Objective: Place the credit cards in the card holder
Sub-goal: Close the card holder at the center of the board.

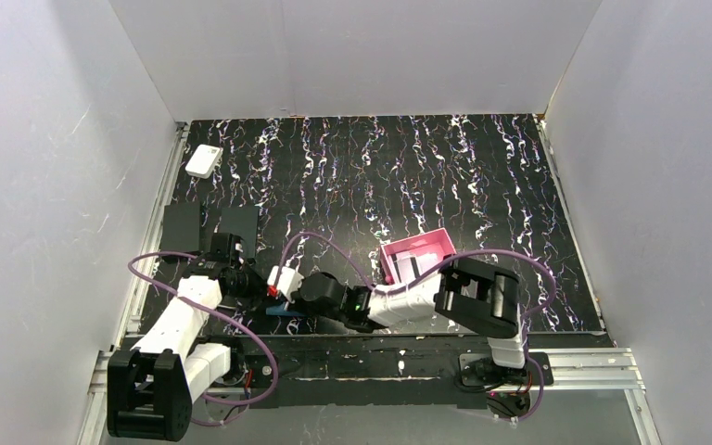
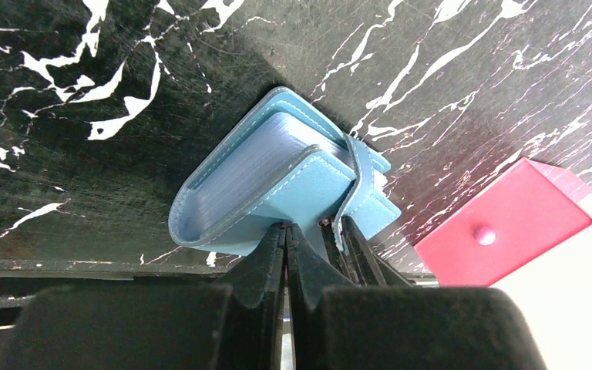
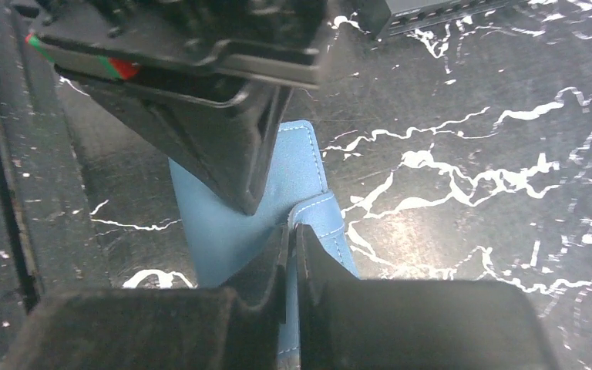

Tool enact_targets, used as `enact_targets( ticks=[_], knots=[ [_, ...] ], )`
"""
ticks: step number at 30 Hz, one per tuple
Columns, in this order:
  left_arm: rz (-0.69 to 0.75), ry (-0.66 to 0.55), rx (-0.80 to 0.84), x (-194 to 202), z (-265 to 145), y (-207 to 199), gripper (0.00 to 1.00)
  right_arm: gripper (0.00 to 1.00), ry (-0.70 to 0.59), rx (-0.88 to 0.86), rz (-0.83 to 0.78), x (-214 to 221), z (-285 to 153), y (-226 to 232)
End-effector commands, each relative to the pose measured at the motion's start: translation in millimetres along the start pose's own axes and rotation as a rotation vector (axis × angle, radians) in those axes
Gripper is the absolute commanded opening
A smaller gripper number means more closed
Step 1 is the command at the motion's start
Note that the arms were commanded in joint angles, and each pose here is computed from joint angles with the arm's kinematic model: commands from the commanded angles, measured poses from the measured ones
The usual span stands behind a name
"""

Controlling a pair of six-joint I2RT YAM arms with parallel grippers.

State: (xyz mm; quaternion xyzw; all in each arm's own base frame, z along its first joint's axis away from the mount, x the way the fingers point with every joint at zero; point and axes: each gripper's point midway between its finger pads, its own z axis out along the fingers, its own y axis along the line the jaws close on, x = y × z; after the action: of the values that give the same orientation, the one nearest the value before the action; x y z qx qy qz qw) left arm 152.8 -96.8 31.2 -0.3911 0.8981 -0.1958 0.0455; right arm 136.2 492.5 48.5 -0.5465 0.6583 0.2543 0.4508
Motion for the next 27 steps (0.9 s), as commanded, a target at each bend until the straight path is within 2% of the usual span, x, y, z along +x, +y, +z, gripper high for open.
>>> enact_targets(
  ticks=[1, 8, 14, 17, 21, 27],
  knots=[
    [-0.001, -0.061, -0.142, -10.8, 30.9, 38.8, 0.00, 0.04, 0.563, -0.118, -0.260, 175.4, -47.7, 51.0],
    [0.026, -0.045, -0.130, -9.0, 30.6, 36.6, 0.00, 0.04, 0.659, -0.107, -0.460, 198.1, -46.9, 66.7],
    [0.036, -0.028, -0.125, -6.6, 31.1, 36.0, 0.00, 0.07, 0.792, -0.216, -0.605, 225.5, -56.2, 82.0],
    [0.040, -0.039, -0.123, -8.5, 29.8, 35.3, 0.00, 0.10, 0.824, -0.308, -0.598, 234.0, -63.4, 95.3],
    [0.040, -0.047, -0.124, -9.9, 29.7, 35.4, 0.00, 0.16, 0.859, -0.425, -0.614, 249.2, -75.0, 113.9],
    [0.042, -0.042, -0.131, -8.9, 31.6, 37.9, 0.00, 0.37, 0.873, -0.559, -0.583, 262.0, -86.3, 134.2]
  ],
)
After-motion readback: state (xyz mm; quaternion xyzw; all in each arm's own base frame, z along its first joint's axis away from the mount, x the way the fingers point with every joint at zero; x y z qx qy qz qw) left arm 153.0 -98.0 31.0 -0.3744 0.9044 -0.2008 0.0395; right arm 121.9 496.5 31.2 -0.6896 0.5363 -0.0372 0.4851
